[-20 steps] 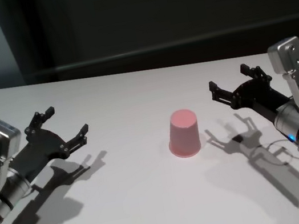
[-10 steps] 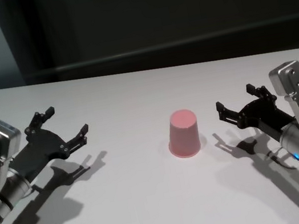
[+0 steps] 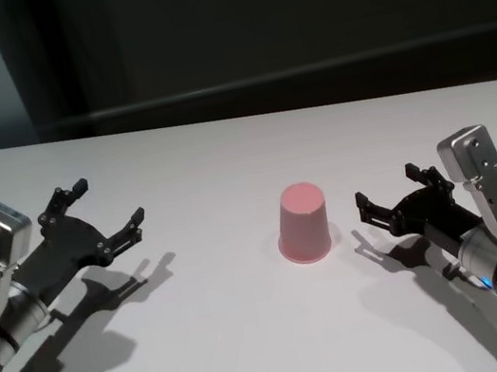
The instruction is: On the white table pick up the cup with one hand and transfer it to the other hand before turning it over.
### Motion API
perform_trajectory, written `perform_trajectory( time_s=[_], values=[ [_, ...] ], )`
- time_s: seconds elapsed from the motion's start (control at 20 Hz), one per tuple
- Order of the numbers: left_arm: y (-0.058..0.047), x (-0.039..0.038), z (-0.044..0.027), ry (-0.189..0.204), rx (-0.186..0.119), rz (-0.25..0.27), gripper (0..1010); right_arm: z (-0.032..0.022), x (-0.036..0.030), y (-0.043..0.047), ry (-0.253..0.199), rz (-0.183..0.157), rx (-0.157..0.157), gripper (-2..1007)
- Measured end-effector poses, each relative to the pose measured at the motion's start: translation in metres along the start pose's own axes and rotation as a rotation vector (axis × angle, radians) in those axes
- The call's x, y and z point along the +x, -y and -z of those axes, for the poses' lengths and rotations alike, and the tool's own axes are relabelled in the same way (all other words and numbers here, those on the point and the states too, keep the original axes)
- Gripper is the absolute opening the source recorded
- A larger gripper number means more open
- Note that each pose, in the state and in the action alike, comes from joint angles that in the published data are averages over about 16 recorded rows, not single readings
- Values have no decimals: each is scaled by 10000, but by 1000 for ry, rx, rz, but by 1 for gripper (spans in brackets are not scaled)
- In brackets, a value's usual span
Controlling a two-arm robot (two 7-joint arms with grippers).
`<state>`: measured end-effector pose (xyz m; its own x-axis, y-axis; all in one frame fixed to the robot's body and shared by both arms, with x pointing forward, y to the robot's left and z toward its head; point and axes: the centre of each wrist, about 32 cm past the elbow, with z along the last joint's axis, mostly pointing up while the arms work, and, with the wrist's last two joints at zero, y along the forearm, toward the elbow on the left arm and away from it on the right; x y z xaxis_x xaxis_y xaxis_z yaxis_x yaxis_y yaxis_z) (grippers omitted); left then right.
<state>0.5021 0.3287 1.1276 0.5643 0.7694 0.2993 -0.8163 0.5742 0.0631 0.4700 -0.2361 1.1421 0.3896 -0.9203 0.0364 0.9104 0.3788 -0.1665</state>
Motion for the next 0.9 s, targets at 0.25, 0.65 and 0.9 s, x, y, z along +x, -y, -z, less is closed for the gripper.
perform_trajectory(
  time_s=[0.25,0.65,0.9],
  values=[
    [0,0,0,0,0,0,1002,18,-23,6,-4,2,-6,1001],
    [0,0,0,0,0,0,1001,7,-21,2,-4,2,-4,1001],
    [0,0,0,0,0,0,1001,2,-20,0,-4,1,-3,1001]
  ],
)
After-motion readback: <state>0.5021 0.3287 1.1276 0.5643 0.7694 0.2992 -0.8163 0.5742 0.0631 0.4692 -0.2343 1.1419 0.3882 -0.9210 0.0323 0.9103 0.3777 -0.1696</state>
